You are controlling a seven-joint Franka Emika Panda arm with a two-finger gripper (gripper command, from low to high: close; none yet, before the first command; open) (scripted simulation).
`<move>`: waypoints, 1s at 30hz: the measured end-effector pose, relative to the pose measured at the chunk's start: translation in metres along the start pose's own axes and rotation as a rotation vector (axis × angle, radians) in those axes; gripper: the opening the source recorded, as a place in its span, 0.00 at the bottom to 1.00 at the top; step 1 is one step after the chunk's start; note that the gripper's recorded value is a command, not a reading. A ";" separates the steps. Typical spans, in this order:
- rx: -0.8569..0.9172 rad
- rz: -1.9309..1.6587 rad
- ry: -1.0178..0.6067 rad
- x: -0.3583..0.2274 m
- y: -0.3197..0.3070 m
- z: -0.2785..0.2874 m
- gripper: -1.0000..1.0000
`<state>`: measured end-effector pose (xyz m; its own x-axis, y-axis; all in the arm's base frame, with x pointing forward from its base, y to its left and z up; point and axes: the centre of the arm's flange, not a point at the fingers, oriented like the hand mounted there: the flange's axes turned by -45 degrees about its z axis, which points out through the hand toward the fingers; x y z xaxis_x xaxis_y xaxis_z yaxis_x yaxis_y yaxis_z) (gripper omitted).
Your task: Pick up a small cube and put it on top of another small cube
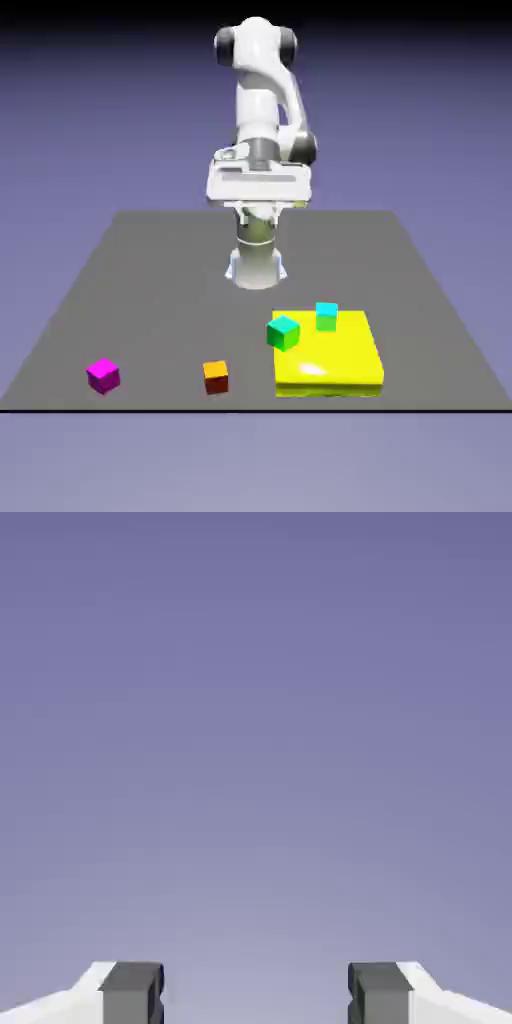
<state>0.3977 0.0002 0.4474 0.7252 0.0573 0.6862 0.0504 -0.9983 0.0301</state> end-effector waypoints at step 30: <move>0.095 -0.142 -0.693 -0.174 0.084 0.286 0.00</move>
<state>0.4721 -0.0900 0.1231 0.9753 0.2129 0.0597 0.2132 -0.9770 0.0000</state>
